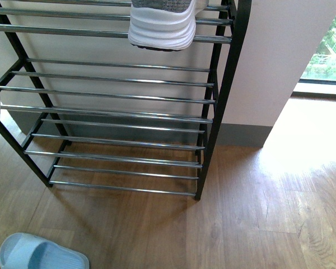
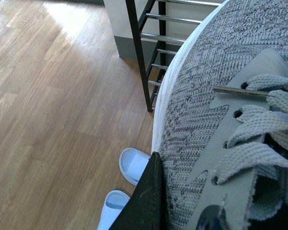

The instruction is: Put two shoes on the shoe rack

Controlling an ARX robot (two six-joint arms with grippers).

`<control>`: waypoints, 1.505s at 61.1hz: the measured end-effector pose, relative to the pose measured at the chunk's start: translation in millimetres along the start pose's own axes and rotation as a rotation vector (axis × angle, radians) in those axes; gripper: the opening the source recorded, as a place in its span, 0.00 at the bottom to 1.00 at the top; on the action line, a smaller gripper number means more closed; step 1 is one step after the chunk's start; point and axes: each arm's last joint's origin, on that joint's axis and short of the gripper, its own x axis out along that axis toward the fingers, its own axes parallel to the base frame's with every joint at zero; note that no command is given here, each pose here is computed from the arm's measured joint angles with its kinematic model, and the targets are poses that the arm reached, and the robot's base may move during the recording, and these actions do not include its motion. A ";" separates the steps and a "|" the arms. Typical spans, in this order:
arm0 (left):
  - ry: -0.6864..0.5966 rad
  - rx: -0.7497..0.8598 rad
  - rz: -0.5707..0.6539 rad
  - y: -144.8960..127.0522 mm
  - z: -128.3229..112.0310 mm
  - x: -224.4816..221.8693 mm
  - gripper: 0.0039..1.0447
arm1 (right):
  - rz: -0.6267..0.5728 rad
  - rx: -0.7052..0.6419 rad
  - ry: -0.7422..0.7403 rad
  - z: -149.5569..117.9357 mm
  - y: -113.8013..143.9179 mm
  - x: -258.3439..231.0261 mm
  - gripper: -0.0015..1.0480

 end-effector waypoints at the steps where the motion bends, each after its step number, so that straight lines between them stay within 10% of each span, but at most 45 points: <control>1: 0.000 0.000 0.000 0.0 0.1 0.0 0.02 | 0.011 -0.002 -0.001 0.9 -0.1 -2.1 0.91; 22: 0.000 0.000 0.000 0.0 0.0 0.0 0.02 | 0.361 -0.119 -0.131 25.7 -43.9 -79.5 0.91; 42: 0.000 0.000 0.000 0.0 0.1 0.0 0.02 | 0.413 -0.229 -0.199 -0.3 -99.2 -101.9 0.91; 48: 0.000 0.000 0.000 0.0 0.1 0.0 0.02 | 0.165 -0.396 -0.347 -14.1 -121.1 -104.7 0.71; 68: -0.001 0.000 0.003 0.1 0.1 0.0 0.02 | 0.101 -0.526 -0.354 -80.6 -213.3 -124.3 0.04; 92: 0.000 0.000 0.000 0.0 0.0 0.0 0.02 | 0.104 -0.531 -0.352 -114.9 -254.9 -140.0 0.02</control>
